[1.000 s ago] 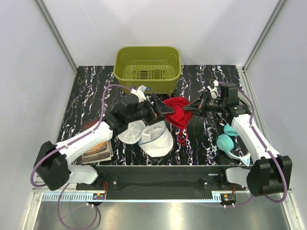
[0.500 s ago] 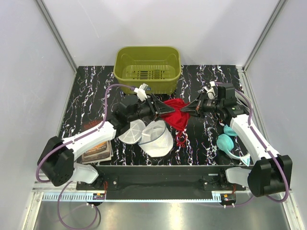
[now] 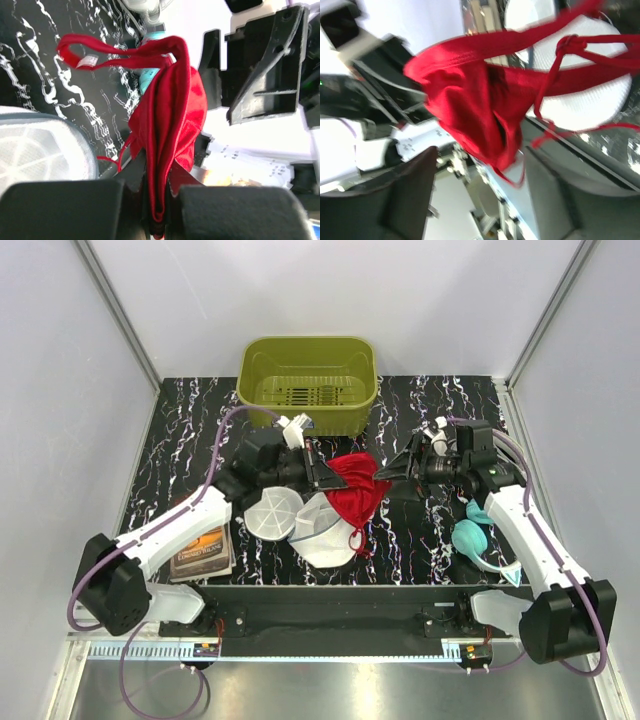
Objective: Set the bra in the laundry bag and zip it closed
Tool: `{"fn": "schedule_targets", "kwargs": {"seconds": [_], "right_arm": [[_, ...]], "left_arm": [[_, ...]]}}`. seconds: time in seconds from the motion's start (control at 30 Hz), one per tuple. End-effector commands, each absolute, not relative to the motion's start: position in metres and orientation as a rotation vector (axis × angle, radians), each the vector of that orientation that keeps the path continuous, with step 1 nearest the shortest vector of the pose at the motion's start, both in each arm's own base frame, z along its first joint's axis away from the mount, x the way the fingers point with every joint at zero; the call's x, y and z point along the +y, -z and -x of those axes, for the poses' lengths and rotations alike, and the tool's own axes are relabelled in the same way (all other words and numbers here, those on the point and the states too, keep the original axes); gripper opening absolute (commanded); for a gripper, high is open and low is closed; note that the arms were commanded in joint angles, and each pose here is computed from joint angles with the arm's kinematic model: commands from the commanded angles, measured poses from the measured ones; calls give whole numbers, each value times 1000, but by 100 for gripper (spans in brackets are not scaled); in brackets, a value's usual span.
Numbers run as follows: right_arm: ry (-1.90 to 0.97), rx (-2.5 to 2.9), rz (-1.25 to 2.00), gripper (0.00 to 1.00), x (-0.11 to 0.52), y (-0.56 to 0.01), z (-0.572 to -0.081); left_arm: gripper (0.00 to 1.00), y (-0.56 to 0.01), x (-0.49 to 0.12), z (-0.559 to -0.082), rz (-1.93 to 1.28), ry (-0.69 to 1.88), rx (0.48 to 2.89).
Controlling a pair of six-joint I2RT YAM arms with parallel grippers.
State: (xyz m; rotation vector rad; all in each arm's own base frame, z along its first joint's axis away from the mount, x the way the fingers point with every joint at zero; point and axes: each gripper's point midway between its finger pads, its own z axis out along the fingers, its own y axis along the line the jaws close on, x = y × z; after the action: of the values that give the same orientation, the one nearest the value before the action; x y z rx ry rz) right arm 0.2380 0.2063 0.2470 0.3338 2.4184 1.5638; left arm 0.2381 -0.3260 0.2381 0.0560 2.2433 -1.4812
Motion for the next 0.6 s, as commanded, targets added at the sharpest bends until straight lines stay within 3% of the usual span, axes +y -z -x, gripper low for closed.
{"fn": "schedule_targets", "kwargs": {"seconds": [0.0, 0.03, 0.1, 0.57], "right_arm": [[-1477, 2496, -147, 84, 198, -256, -207], [-1442, 2478, -74, 94, 196, -261, -205], [-1456, 2505, -46, 100, 194, -263, -193], [-1773, 2507, 267, 100, 226, -273, -110]], "left_arm": [[0, -260, -310, -215, -394, 1450, 2208], [0, -259, -308, -206, -441, 1471, 2218], [0, -266, -303, -202, -552, 1429, 2170], [0, -309, -294, -164, -948, 1505, 1972]]}}
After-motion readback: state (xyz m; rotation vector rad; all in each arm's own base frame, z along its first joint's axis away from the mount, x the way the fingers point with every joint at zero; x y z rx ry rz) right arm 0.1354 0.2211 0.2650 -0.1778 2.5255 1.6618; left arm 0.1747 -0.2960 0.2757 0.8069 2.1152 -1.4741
